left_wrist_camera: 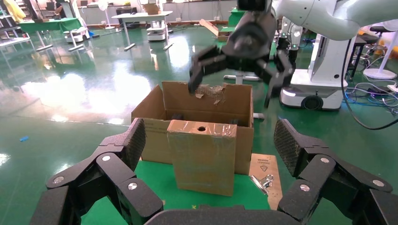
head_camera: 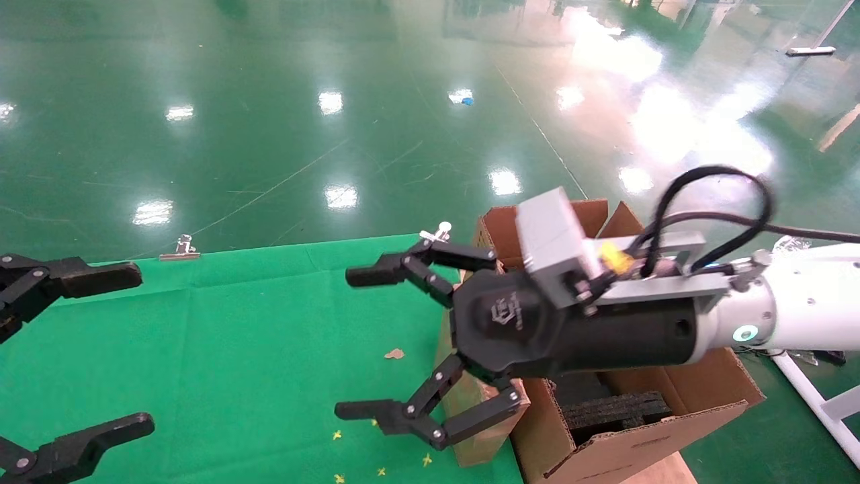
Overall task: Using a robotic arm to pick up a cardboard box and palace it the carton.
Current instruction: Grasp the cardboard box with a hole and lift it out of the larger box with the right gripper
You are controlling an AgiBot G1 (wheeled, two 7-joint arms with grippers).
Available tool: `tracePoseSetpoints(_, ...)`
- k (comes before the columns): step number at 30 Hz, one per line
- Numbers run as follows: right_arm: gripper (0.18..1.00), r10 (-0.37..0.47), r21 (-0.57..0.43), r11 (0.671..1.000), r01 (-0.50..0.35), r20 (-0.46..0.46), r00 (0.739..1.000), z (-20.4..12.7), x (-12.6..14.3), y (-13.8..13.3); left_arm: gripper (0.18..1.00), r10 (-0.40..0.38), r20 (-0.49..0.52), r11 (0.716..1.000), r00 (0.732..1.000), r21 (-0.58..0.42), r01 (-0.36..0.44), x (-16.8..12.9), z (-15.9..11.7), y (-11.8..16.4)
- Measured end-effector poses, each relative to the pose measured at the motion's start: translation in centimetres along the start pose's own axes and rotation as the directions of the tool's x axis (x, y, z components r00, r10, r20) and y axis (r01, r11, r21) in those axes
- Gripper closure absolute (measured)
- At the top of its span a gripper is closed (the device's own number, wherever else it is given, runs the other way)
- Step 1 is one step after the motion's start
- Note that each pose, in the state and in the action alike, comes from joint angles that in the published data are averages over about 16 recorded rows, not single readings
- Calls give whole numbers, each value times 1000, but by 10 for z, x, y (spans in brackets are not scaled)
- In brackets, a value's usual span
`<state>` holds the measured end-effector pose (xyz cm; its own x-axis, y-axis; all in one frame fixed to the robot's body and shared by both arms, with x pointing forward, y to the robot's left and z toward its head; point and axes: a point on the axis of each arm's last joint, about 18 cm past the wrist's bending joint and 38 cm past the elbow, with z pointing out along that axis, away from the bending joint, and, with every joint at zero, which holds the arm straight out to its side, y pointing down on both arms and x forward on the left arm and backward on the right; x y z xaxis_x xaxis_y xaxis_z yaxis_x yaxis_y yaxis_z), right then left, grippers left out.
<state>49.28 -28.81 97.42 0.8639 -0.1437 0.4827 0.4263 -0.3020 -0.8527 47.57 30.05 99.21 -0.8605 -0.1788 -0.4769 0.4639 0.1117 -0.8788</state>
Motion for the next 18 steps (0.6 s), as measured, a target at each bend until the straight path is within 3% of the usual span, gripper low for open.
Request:
tracePoseSetpoints(4, 178, -14, -143, 990, 19, 31, 999, 17, 7, 11, 184, 0, 0, 1000, 1000, 0, 0, 0, 0, 0)
tracePoseSetpoints(8, 178, -37, -309, 949, 55, 65, 997, 35, 19, 21, 184, 0, 0, 1000, 1000, 0, 0, 0, 0, 0)
tracePoseSetpoints(11, 178, -53, -436, 896, 88, 90, 995, 48, 30, 25, 184, 0, 0, 1000, 1000, 0, 0, 0, 0, 0)
tracePoseSetpoints(18, 178, -92, -665, 734, 139, 105, 990, 65, 57, 13, 184, 0, 0, 1000, 1000, 0, 0, 0, 0, 0)
